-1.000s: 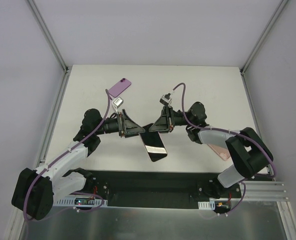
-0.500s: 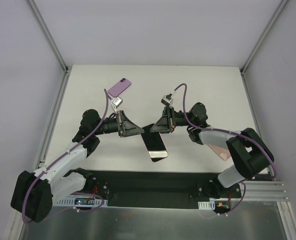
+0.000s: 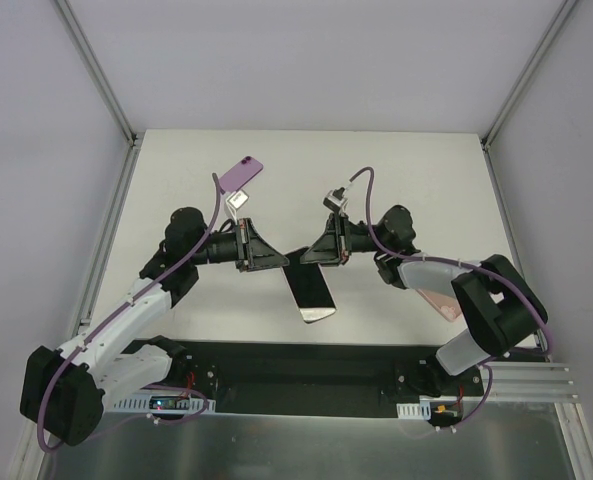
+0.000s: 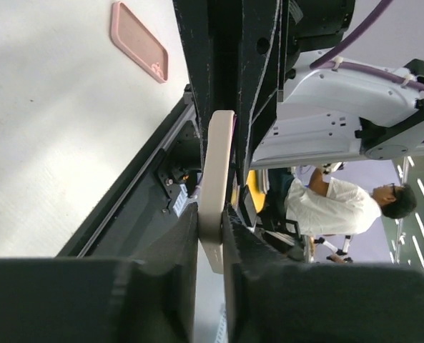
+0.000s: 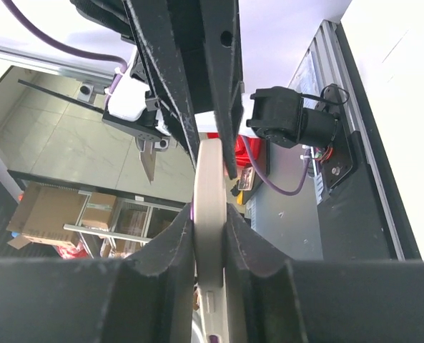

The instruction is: Put the phone into the phone case

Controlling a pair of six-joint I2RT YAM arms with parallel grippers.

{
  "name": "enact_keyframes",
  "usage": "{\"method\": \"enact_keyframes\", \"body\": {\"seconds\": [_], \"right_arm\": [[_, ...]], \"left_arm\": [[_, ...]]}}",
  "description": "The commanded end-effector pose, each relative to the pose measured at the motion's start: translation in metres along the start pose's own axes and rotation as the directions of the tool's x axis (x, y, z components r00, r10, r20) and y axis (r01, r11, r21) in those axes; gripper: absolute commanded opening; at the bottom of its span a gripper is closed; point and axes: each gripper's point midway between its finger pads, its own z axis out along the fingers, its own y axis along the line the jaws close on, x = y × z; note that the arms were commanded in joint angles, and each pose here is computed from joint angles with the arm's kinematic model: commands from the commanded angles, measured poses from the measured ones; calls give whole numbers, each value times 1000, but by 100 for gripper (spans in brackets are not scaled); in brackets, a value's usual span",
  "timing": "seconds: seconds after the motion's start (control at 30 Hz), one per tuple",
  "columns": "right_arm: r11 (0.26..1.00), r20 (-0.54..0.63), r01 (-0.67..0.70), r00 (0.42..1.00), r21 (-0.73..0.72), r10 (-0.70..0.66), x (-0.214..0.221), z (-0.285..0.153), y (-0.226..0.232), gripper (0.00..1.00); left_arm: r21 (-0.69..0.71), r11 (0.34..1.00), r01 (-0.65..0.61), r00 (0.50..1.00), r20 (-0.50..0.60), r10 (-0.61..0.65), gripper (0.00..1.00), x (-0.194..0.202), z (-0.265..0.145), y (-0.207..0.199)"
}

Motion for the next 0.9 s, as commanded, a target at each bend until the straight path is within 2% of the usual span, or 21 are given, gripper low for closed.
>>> {"method": "enact_keyframes", "body": {"seconds": [0.0,0.03,0.07,0.1,0.23,0.27,0.5,0.6,0.63,0.7,0.73,0.77,0.87], "right_arm": [[950,49,270,963,-154,-265,-6,0,56,8],[951,56,267,964,-154,-262,-7,0,56,8],[951,74,269,963,-155,-260,-10,0,58,6],[953,89,262,964,-152,-251,-15,-1,58,5],[951,142,266,959,-157,-245,-26,-2,66,5],[950,161,268,957,-160,-243,-30,-1,68,5],[950,251,270,941,-157,-226,-47,-1,70,5],[954,274,260,938,-148,-213,-50,-1,64,5],[956,277,256,938,-145,-210,-51,-2,63,6],[959,282,249,938,-138,-203,-51,-2,59,9],[961,280,244,939,-133,-200,-50,-2,57,13],[962,278,243,939,-123,-201,-50,-3,54,16],[968,266,236,942,-89,-205,-49,-7,46,30]], "left_arm": [[-58,998,-28,1000,12,29,29,0,-1,11],[-57,998,-30,999,17,31,37,0,-1,10],[-55,998,-35,999,25,36,51,0,-3,8],[-57,998,-38,999,35,40,53,-1,-4,8],[8,999,-41,997,59,40,59,2,-4,4],[18,1000,7,999,54,-8,60,6,-3,9],[63,998,-4,999,34,2,60,7,10,1],[60,998,7,1000,17,-8,56,8,17,2],[60,998,17,1000,10,-18,51,9,20,3],[77,997,8,1000,6,-9,40,9,23,0],[77,997,13,1000,-1,-13,34,9,24,1],[83,997,8,1000,-1,-8,19,9,25,0],[95,995,-5,1000,-16,7,0,11,25,-2]]}}
